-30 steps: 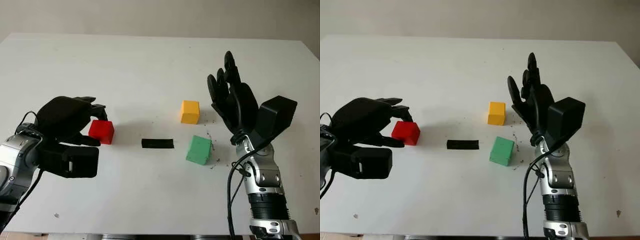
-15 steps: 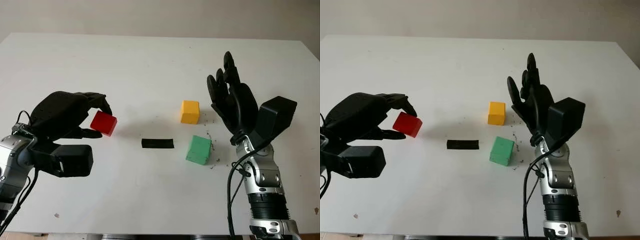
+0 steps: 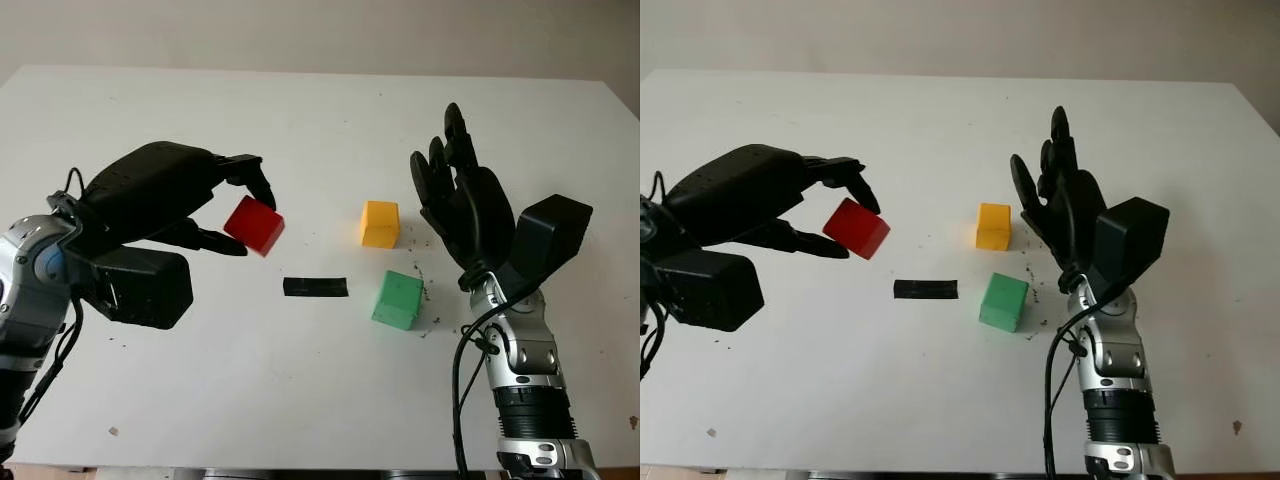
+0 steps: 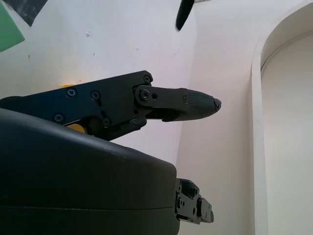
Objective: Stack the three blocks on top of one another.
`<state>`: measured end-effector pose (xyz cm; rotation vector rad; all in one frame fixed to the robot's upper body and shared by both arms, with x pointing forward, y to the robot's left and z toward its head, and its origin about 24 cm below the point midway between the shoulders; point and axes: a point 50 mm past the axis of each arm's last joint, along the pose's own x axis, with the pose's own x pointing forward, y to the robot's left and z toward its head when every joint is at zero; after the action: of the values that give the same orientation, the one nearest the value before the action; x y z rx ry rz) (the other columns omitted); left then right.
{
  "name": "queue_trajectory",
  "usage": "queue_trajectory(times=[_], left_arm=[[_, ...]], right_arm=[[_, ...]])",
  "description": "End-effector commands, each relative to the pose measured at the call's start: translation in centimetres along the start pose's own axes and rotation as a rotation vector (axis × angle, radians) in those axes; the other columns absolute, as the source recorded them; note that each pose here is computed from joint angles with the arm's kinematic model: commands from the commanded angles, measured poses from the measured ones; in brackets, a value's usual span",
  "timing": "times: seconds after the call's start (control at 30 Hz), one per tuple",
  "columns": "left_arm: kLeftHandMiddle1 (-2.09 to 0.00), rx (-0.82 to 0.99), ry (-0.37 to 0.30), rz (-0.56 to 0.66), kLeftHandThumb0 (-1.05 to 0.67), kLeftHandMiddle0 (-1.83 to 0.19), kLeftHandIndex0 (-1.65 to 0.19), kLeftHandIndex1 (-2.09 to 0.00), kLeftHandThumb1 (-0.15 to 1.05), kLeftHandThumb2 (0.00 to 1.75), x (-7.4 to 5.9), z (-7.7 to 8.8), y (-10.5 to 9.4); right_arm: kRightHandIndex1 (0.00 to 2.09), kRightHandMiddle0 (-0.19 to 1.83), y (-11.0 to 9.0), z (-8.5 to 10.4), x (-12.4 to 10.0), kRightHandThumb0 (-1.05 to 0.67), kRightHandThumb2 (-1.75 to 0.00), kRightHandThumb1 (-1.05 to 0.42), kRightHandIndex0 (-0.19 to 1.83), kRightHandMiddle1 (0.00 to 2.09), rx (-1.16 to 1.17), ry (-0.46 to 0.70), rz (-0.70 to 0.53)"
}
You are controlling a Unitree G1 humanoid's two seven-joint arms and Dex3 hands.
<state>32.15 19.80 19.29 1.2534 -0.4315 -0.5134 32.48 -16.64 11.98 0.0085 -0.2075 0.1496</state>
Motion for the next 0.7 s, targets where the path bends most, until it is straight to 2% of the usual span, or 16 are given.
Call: queue_trajectory(times=[0.0, 0.1, 0.2, 0.33, 0.47, 0.67], left_arm=[[-0.01, -0.103, -0.024, -0.009, -0.45, -0.25, -0.26, -1.48, 1.04, 0.07, 0.8, -0.3, -0.6], [-0.02, -0.219, -0.02, 0.029, -0.5, -0.28, -0.31, -1.52, 1.03, 0.06, 1.2, 1.2, -1.0], [-0.01, -0.283, 0.028, 0.073, -0.49, -0.26, -0.32, -1.55, 1.03, 0.06, 1.3, 2.4, -1.8], [-0.01, -0.324, 0.105, 0.048, -0.43, -0.22, -0.25, -1.62, 1.03, 0.05, 1.2, 3.6, -2.9], [-0.01, -0.36, 0.175, 0.016, -0.41, -0.2, -0.23, -1.62, 1.03, 0.05, 1.1, 4.4, -4.1], [-0.02, -0.392, 0.192, 0.027, -0.41, -0.2, -0.22, -1.78, 1.04, 0.06, 1.0, 5.0, -4.9]], right_arm=[[0.0, -0.19, 0.1, 0.3, -0.1, -0.58, -0.39, -1.05, -0.19, 0.0, 0.002, -0.018, -0.006], [0.0, -0.19, 0.1, 0.3, -0.1, -0.58, -0.39, -1.05, -0.19, 0.0, -0.001, -0.016, -0.009], [0.0, -0.19, 0.1, 0.2, -0.1, -0.59, -0.38, -1.05, -0.19, 0.0, -0.001, -0.013, -0.012], [0.0, -0.19, 0.2, 0.3, -0.1, -0.59, -0.37, -1.05, -0.19, 0.0, -0.005, -0.01, -0.019], [0.0, -0.19, 0.4, 0.3, 0.0, -0.6, -0.37, -1.05, -0.19, 0.0, -0.003, -0.012, -0.019], [0.0, -0.19, 0.4, 0.3, 0.1, -0.6, -0.36, -1.05, -0.19, 0.0, -0.001, -0.013, -0.018]])
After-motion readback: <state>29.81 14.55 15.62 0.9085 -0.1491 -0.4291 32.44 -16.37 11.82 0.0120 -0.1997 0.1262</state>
